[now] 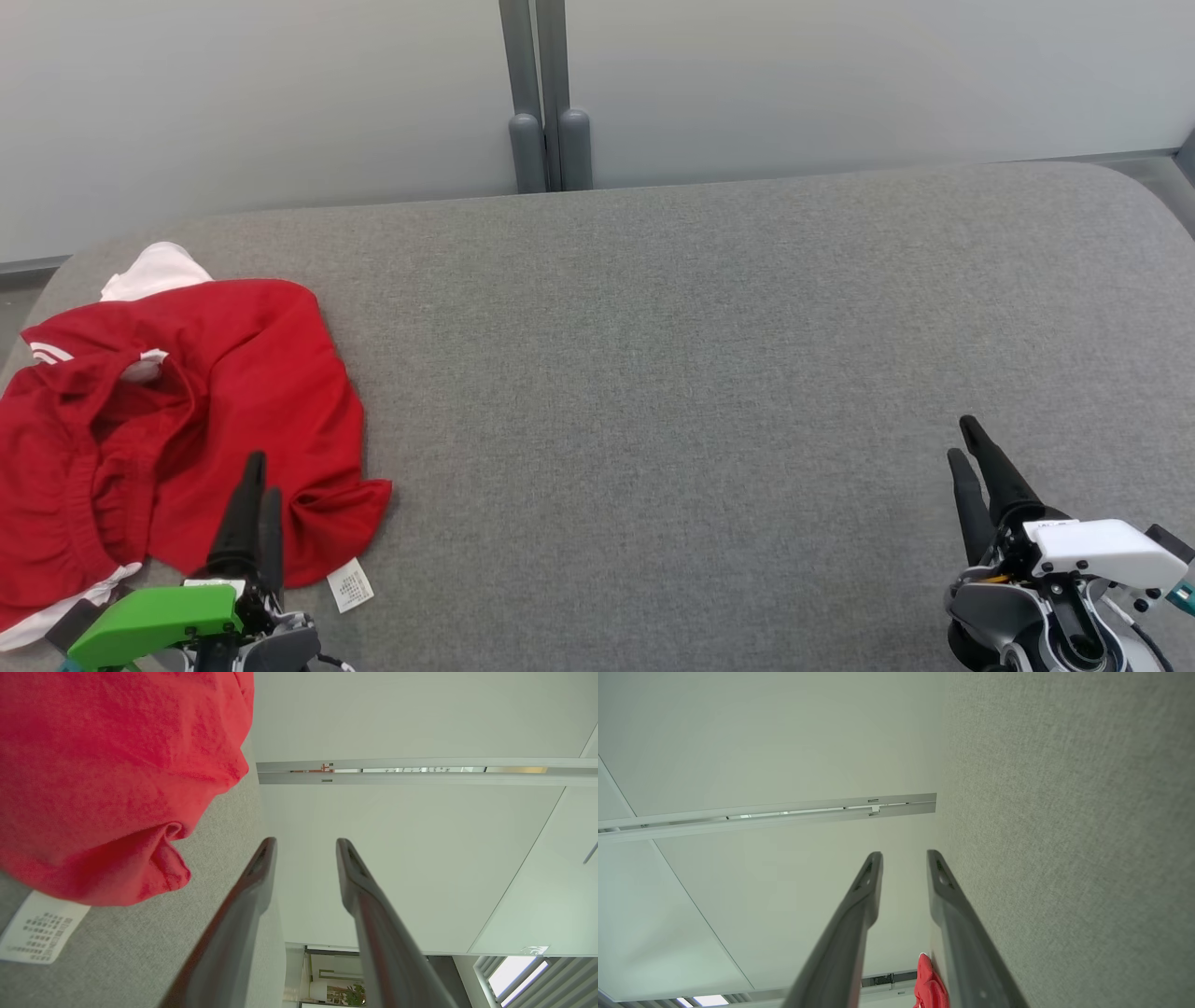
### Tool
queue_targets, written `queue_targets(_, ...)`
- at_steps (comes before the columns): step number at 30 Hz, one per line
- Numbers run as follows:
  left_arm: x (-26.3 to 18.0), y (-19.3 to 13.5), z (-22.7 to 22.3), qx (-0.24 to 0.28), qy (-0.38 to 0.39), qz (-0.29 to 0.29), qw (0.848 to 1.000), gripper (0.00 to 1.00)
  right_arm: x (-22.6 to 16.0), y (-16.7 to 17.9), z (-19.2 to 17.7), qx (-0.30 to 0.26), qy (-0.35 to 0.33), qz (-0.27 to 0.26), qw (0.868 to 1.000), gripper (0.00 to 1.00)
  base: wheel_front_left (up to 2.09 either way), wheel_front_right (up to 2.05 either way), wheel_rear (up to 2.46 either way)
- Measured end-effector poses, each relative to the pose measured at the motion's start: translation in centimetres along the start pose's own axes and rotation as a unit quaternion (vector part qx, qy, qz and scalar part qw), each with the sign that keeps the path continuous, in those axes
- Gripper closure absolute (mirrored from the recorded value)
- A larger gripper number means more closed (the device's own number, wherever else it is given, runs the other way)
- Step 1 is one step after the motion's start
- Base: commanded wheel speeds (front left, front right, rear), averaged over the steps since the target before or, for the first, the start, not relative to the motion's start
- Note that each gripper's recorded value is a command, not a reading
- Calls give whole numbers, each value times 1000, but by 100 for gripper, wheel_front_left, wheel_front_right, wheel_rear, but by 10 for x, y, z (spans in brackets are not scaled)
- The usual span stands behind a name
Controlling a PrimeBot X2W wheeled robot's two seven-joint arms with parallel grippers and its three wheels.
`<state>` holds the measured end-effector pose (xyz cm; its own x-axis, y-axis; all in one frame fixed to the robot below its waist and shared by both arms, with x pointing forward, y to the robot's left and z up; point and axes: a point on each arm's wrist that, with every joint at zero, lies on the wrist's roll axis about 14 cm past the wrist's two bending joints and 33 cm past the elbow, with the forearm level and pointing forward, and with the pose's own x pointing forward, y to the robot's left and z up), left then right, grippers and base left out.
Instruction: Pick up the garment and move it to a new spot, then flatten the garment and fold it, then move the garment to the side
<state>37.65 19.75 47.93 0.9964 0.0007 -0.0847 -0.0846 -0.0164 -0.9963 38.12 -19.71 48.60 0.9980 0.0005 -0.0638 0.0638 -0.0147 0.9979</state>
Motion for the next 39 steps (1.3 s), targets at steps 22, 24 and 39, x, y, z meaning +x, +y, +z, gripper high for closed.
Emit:
queue_targets(22, 2, -16, 6, 118, -34, -20, 992, 0, 10, 33, -30, -57, 20, 50, 997, 0, 0, 0, 0)
queue_targets(24, 2, -17, 7, 139, -37, -21, 989, 0, 11, 36, -32, -69, 23, 55, 996, 0, 0, 0, 0)
queue_targets(39, 4, -33, 3, 297, -45, -34, 953, 0, 15, 55, -48, -217, 31, 93, 971, 0, 0, 0, 0)
